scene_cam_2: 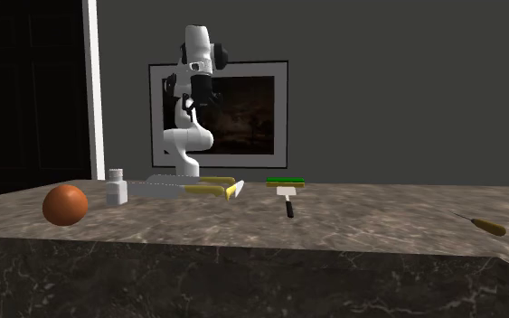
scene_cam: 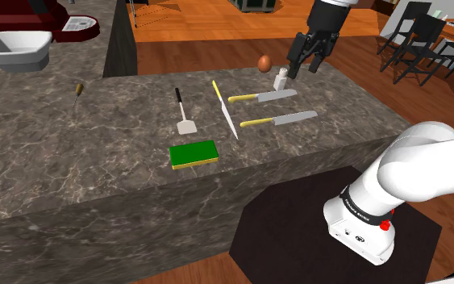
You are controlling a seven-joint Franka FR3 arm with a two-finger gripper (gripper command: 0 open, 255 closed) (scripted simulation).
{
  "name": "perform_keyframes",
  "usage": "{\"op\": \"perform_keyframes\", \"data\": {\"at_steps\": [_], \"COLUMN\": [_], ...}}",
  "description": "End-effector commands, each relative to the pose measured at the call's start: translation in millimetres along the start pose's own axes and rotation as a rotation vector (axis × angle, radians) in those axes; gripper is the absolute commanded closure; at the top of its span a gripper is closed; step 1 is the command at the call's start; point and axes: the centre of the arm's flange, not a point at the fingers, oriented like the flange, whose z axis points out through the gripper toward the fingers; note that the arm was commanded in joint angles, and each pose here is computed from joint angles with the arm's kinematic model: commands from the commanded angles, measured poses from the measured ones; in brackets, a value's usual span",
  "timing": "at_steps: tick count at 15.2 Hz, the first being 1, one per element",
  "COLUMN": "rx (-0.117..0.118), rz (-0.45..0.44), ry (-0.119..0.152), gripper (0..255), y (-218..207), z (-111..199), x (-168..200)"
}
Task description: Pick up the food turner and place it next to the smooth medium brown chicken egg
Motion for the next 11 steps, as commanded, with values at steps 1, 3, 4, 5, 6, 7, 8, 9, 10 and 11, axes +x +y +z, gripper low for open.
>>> {"op": "perform_keyframes", "data": {"at_steps": [1,3,4,5,6,7,8,9,10,11], "rx": [0.000,-0.005,-0.008,-0.011,-0.013,-0.016,-0.019,-0.021,-0.024,-0.027], "rz": [0.000,0.021,0.032,0.043,0.054,0.064,0.075,0.086,0.096,0.107], "ry": [0.000,0.004,0.006,0.008,0.010,0.012,0.015,0.017,0.019,0.021], "gripper": [0,0,0,0,0,0,0,0,0,0], "y": [0.0,-16.7,-24.9,-33.0,-41.0,-48.9,-56.7,-64.4,-71.9,-79.4], "z": [0.0,12.8,19.3,25.7,32.2,38.6,45.0,51.5,57.9,64.4], "x": [0.0,16.1,24.3,32.6,41.0,49.5,58.0,66.7,75.5,84.4]}}
